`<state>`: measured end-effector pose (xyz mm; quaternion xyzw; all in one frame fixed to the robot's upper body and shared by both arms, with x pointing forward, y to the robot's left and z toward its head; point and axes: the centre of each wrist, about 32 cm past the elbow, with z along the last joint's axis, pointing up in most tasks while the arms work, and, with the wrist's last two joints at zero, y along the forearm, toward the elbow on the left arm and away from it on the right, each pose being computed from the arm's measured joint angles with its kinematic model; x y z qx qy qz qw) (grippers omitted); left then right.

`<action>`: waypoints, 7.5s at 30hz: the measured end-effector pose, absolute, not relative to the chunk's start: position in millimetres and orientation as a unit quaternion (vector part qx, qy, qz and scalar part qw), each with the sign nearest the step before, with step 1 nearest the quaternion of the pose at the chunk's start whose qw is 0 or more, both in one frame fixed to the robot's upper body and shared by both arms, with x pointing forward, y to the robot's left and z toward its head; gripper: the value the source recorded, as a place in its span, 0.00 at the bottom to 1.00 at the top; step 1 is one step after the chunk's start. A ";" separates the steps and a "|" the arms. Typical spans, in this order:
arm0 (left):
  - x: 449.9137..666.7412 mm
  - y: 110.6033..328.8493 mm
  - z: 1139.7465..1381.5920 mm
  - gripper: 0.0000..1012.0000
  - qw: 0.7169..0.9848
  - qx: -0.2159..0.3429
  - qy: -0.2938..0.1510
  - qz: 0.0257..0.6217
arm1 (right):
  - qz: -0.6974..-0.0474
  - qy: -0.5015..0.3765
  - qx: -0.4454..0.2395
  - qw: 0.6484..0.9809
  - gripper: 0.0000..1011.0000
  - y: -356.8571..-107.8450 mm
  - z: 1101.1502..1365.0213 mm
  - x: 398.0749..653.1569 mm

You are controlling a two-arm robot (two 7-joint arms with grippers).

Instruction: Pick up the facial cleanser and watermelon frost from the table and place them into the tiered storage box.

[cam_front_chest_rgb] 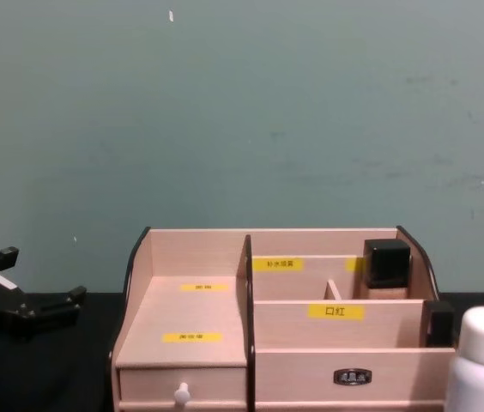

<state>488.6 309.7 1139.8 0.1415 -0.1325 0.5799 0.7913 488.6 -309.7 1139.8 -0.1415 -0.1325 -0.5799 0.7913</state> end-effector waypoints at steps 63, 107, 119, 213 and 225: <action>488.6 309.7 1139.8 0.99 0.791 0.141 -0.132 0.580 | -0.467 -0.012 -0.167 0.868 0.99 -327.8 1258.3 360.6; 488.6 309.7 1139.8 0.99 0.791 0.141 -0.132 0.580 | -0.420 0.076 -0.180 0.886 0.99 -295.8 1208.3 405.5; 488.6 309.7 1139.8 0.99 0.791 0.141 -0.132 0.580 | -0.420 0.069 -0.180 0.887 0.99 -289.4 1202.2 417.9; 488.6 309.7 1139.8 0.99 0.791 0.141 -0.132 0.580 | -0.380 0.042 -0.139 0.914 0.59 -264.2 1273.9 433.5; 488.6 309.7 1139.8 0.99 0.791 0.141 -0.132 0.580 | -0.364 0.011 -0.126 0.923 0.59 -236.3 1286.0 453.4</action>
